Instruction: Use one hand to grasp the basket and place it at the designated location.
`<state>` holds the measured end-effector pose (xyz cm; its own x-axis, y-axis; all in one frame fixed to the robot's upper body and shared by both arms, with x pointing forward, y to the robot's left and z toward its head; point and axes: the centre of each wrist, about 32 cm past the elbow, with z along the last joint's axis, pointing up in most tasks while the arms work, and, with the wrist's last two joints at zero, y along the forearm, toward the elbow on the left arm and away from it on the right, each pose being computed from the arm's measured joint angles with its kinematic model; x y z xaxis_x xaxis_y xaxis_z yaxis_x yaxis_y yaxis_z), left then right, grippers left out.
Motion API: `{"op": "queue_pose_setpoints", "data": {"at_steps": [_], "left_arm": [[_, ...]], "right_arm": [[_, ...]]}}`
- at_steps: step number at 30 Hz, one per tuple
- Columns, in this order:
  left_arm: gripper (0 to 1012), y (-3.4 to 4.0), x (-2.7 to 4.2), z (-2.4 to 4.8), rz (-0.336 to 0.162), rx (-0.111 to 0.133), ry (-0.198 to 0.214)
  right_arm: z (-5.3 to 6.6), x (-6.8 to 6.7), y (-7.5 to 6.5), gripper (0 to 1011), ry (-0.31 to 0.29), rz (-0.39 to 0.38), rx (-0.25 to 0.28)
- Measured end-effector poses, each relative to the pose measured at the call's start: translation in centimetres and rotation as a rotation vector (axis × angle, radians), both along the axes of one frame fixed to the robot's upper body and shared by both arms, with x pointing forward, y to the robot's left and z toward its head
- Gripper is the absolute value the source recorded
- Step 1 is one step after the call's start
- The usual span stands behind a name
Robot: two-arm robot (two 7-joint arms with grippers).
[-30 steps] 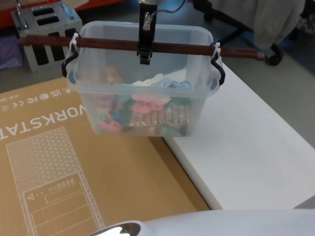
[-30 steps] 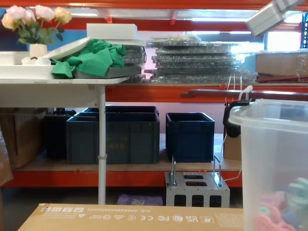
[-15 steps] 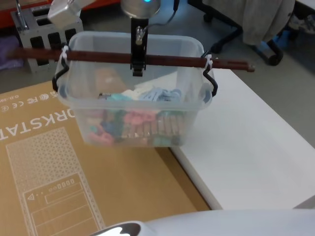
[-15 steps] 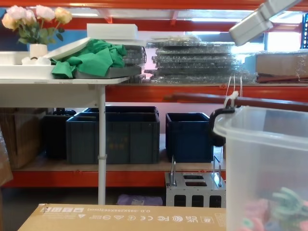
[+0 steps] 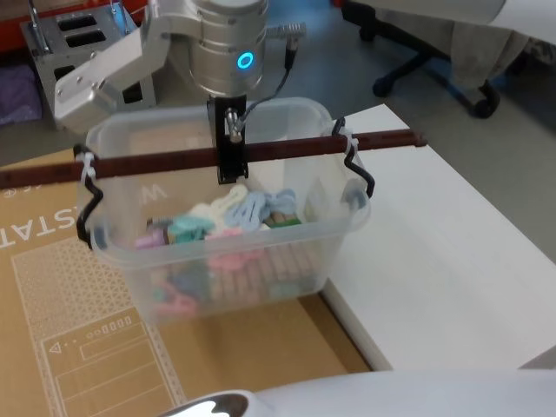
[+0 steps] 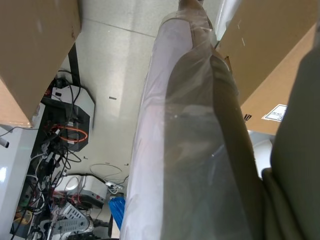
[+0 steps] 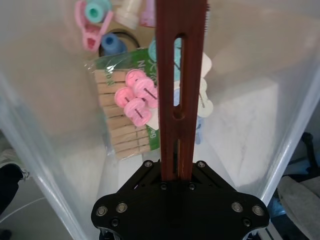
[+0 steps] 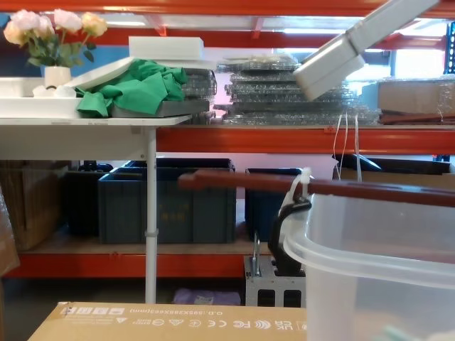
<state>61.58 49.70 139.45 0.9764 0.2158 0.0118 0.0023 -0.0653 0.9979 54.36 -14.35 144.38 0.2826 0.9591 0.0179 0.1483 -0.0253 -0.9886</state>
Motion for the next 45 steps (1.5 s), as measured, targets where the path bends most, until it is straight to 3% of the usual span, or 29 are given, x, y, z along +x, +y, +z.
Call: {"op": "queue_pose_setpoints", "data": {"at_steps": [17, 36, 45], "left_arm": [[0, -0.01, 0.0, 0.0, 0.0, 0.0, 0.0], [0, 0.0, 0.0, 0.0, 0.0, 0.0, 0.0], [0, -0.01, 0.0, 0.0, 0.0, 0.0, 0.0]], "right_arm": [[-1.1, -1.5, 1.5, 0, -0.01, 0.097, -0.003], [-2.4, -2.2, 3.2, 0, -0.026, 0.173, 0.002], [-2.7, -2.2, 3.3, 0, -0.028, 0.182, 0.004]]}}
